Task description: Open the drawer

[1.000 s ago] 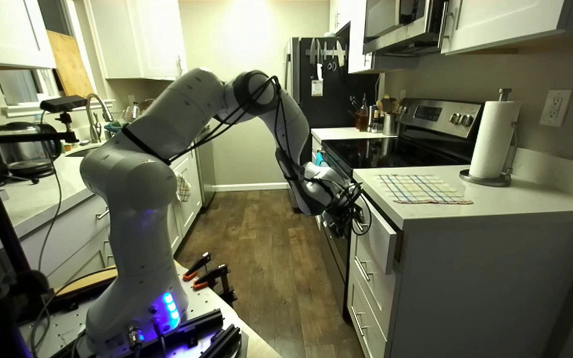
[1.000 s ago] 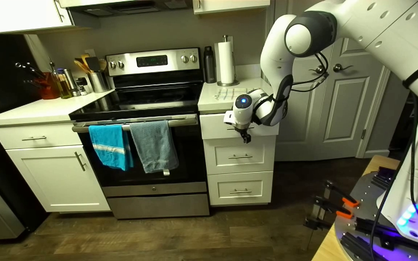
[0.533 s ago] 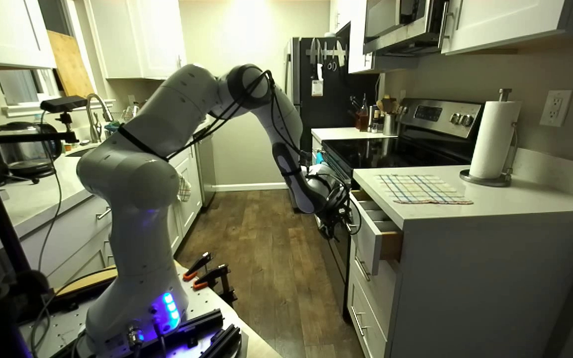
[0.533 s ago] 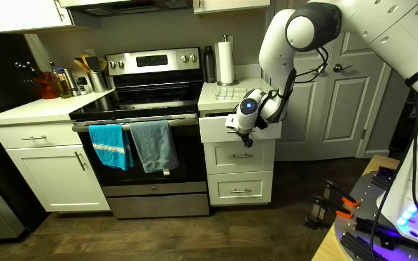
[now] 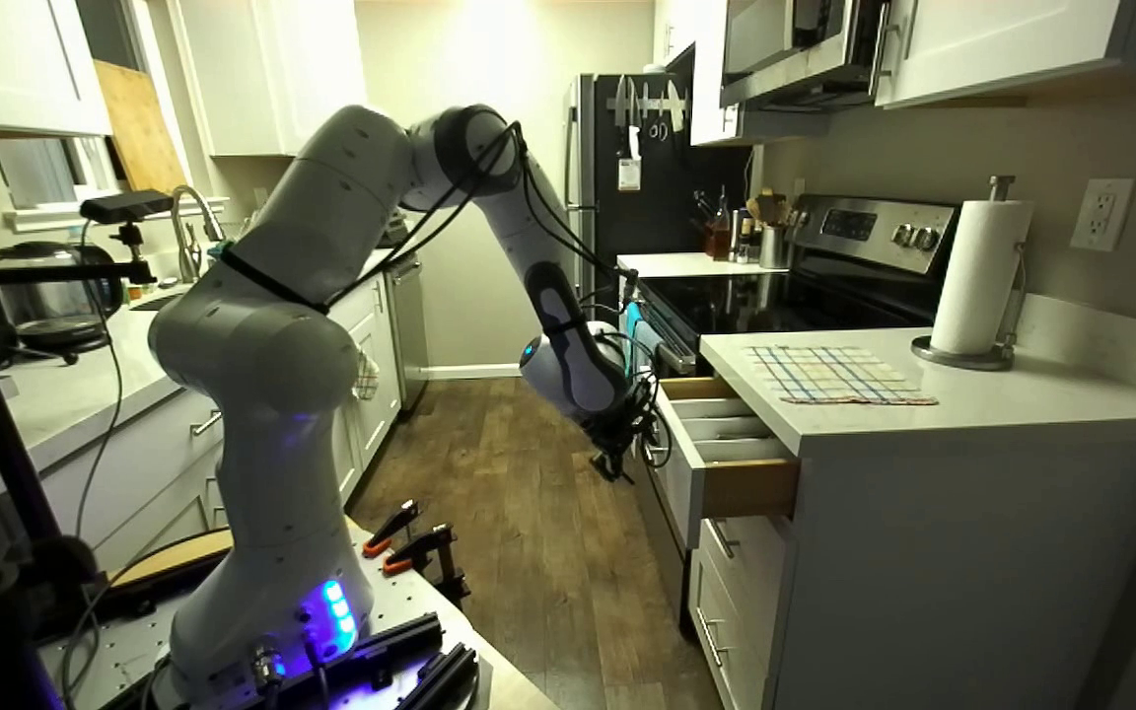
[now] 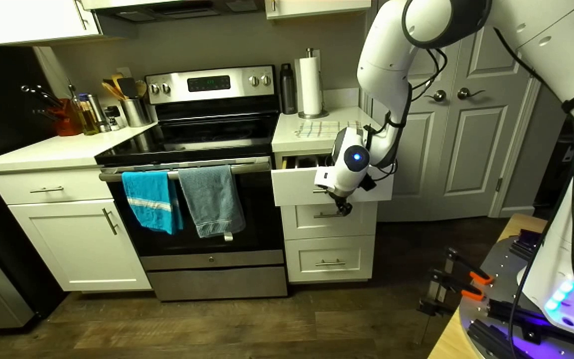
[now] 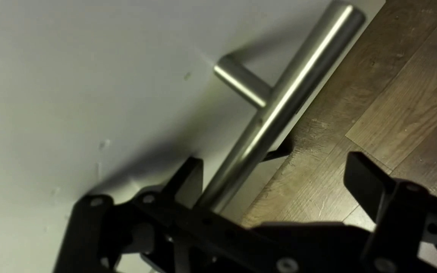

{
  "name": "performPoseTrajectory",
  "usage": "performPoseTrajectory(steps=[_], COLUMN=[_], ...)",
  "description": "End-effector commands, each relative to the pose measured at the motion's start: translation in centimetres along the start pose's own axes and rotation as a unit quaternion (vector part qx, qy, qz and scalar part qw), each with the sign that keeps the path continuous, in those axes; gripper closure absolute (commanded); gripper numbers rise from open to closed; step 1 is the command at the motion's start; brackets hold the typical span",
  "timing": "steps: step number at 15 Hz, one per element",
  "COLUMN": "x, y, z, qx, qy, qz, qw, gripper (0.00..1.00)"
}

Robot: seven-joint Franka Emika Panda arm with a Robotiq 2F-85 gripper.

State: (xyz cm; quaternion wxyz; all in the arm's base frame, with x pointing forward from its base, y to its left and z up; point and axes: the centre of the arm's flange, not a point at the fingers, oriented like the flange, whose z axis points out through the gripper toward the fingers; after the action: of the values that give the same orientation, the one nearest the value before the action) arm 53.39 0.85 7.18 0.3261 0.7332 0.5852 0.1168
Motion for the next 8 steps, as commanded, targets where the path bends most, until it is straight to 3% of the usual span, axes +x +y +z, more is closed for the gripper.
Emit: performPoseTrajectory(steps=[1, 8], x=[4.7, 8.1], y=[-6.8, -12.7], z=[-1.7, -5.7], qx=[0.021, -0.013], qy=[0.065, 0.099], qz=[-0.033, -0.012], qw=[0.9971, 0.9950], gripper=[0.00, 0.00])
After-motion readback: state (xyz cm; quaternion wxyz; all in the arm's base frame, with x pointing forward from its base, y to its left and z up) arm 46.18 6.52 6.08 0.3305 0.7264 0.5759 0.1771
